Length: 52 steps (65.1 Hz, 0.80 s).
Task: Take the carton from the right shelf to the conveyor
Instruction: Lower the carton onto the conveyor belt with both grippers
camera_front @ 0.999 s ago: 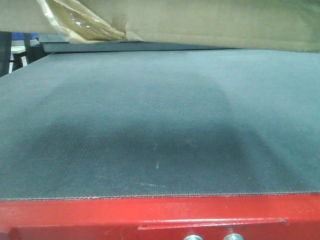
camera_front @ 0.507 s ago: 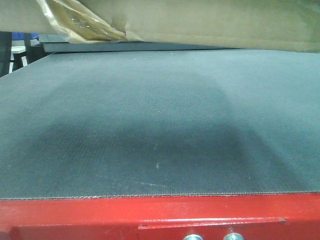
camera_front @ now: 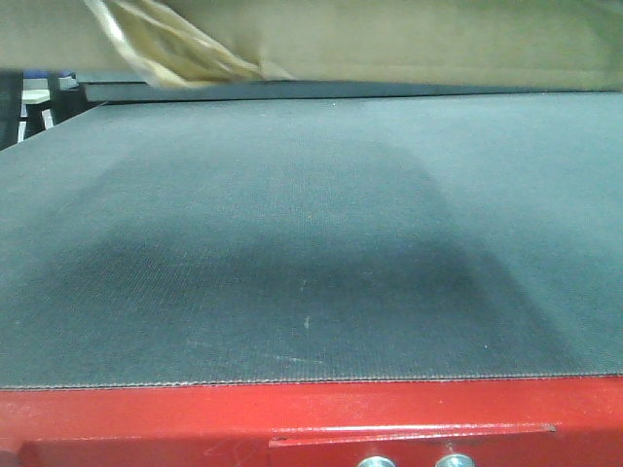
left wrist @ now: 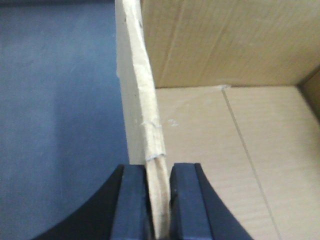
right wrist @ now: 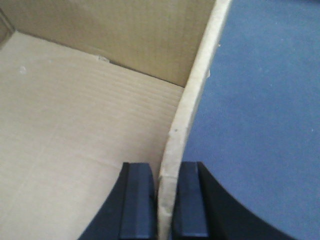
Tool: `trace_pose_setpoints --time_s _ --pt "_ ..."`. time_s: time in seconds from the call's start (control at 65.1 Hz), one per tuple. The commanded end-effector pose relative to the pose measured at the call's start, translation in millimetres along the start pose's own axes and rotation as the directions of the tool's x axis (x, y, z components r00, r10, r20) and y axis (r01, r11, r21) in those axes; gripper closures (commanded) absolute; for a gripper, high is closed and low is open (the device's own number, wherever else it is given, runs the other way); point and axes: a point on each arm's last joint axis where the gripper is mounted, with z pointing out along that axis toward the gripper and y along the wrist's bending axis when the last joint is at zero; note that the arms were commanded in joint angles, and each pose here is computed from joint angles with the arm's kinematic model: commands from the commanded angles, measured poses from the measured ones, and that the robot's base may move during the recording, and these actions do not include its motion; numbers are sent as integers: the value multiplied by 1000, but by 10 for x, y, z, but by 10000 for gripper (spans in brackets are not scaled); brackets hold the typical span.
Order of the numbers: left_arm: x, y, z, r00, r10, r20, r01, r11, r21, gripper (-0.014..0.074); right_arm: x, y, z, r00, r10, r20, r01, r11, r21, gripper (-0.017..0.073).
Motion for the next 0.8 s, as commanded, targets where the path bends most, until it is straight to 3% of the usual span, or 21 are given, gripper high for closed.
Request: trace_pose_setpoints --time_s 0.0,0.353,0.553,0.661,0.737,0.784 --pt "6 57 133 1000 -7 15 7 1000 -27 603 -121 -21 138 999 -35 42 33 999 28 627" --pt "271 213 931 997 -49 -53 45 996 -72 603 -103 -184 1427 995 10 -100 -3 997 76 627" --pt "370 242 1238 991 -52 -122 41 995 -88 585 25 -238 1851 984 18 -178 -2 996 91 627" --pt "406 246 1292 987 -53 -150 39 995 -94 435 42 -239 1887 982 18 -188 -1 996 92 569" --pt "403 246 1285 988 -53 -148 40 995 -93 241 35 -238 1880 983 18 -183 -1 996 91 393" --pt "398 246 1282 988 -53 -147 40 995 -93 116 31 -238 1871 983 18 -181 -1 996 91 236"
